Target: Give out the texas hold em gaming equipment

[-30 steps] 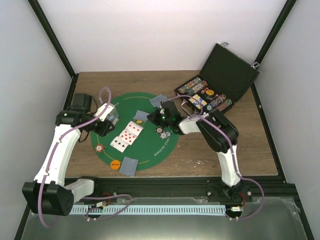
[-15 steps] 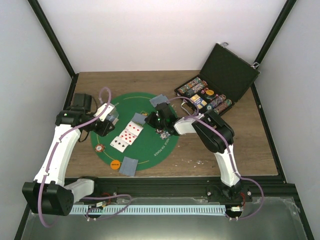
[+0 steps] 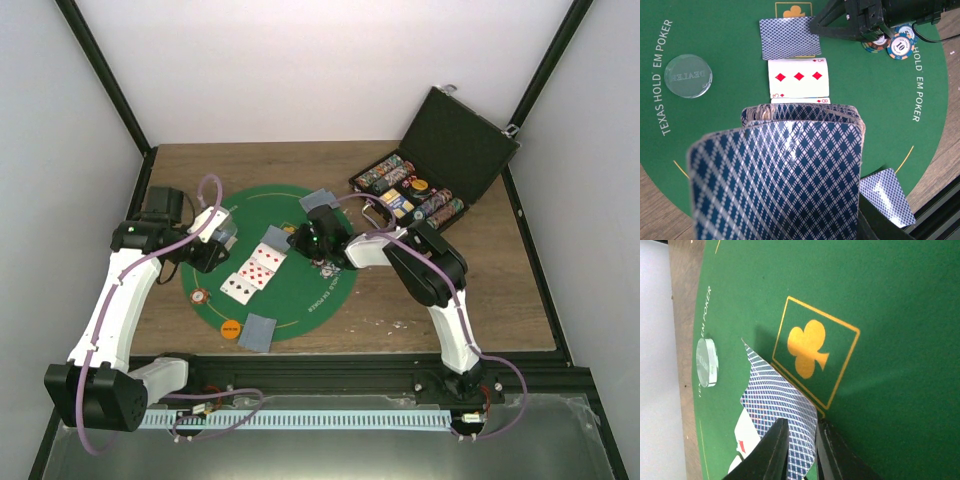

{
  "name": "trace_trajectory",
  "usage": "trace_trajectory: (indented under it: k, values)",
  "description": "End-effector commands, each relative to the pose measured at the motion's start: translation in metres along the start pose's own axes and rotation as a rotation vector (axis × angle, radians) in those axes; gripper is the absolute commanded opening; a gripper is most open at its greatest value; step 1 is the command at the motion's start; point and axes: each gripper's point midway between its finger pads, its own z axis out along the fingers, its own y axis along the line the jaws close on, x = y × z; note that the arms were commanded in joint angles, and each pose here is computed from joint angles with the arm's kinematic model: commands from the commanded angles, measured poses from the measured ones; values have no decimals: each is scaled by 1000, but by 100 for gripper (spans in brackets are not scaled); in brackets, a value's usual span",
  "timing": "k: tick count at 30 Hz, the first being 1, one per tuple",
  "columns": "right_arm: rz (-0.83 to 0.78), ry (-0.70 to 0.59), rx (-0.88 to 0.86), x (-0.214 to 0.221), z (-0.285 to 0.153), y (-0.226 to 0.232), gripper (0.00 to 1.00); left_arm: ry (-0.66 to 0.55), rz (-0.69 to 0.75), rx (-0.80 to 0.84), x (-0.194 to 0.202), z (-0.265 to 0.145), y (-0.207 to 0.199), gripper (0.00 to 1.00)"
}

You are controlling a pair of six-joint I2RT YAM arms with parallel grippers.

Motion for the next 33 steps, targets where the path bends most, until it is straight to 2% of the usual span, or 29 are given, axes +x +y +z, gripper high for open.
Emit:
trace_trajectory:
  k: [1, 5, 9, 13, 15, 16, 18, 22, 28, 30, 33]
  values:
    - [-20, -10, -53, -3, -7, 29, 18, -24, 1, -6, -5, -4, 1, 33]
    - [-29, -1, -101, -2, -17, 47, 29, -25, 0, -5, -6, -4, 1, 33]
    - [-23, -5, -119, -3, -25, 55, 51, -27, 1, -1, -6, -5, 0, 33]
    - [-50, -28, -137, -7, -36, 66, 58, -28, 5, 5, -7, -6, -1, 33]
    - [-112, -49, -162, -10, -45, 82, 64, -29, 8, 8, -7, -7, -2, 33]
    - [-165, -63, -176, -13, -52, 93, 70, -28, 9, 11, -7, -7, -2, 33]
    - [-318, -67, -244, -14, -68, 124, 97, -23, 13, 21, -6, -8, -4, 33]
    - [-636, -52, -344, -13, -107, 167, 100, -16, 26, 36, -6, -9, -7, 33]
    - [-912, -21, -407, -18, -165, 186, 100, -27, 74, 114, -6, -14, -23, 34]
    - [-969, 63, -498, -5, -180, 196, 100, -30, 106, 157, -6, -16, -34, 34]
    - [-992, 307, -780, 37, -207, 217, 100, -22, 195, 211, -4, -19, -56, 34]
